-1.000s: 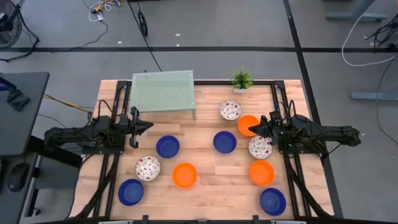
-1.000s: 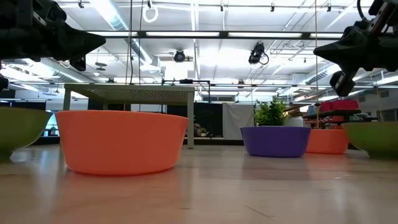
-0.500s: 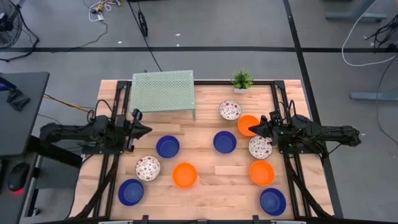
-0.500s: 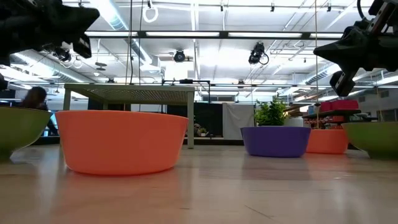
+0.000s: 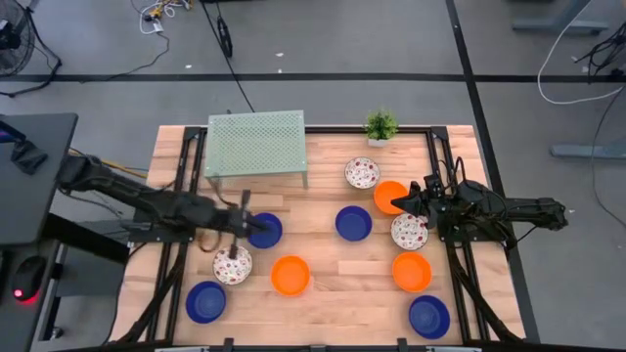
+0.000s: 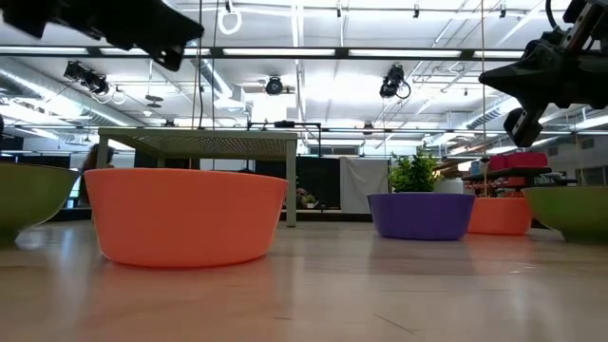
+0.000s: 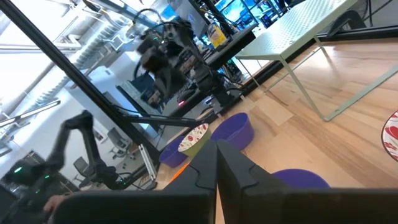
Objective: Pick & Place Mini bowls
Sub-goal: Put the orange bowl on the shelf
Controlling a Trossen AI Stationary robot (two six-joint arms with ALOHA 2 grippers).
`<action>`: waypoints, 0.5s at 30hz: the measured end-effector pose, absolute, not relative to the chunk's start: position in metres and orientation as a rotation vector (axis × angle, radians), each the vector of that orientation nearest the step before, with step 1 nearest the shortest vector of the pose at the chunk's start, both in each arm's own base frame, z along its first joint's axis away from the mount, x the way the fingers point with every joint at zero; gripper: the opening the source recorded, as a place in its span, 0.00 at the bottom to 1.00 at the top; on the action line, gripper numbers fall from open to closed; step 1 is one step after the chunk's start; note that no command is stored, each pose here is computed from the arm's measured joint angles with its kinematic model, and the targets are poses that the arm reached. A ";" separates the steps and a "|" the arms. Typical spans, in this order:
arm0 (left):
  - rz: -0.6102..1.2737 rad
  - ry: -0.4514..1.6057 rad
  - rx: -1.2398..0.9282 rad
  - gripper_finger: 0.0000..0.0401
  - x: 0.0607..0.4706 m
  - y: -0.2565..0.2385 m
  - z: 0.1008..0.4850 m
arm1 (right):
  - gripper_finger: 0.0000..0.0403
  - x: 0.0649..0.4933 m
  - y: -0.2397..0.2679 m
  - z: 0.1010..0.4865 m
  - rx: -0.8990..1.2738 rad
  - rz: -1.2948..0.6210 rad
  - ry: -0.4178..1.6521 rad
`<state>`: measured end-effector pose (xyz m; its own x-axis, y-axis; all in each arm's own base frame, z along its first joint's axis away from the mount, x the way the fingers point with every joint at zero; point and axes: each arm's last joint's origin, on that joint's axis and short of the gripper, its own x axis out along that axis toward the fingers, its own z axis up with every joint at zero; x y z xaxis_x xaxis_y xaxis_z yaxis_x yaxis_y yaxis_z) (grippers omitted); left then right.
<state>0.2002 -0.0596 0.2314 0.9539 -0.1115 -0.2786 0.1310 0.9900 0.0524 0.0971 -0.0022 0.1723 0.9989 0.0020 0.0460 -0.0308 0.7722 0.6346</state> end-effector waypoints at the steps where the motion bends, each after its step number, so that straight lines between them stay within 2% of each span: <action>1: -0.129 0.342 0.064 0.04 0.208 -0.065 0.232 | 0.02 0.097 -0.002 0.172 0.689 0.018 -0.043; 7: -0.217 0.645 0.065 0.18 0.245 -0.104 0.227 | 0.02 0.097 -0.002 0.172 0.689 0.018 -0.043; 15: -0.424 0.821 0.068 0.42 0.280 -0.151 0.198 | 0.02 0.097 -0.002 0.172 0.689 0.018 -0.043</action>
<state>0.2799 -0.1511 0.1983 0.6030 -0.3395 -0.7219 0.3916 0.9144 -0.1030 0.0971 -0.0022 0.1723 0.9989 0.0022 0.0459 -0.0309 0.7720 0.6348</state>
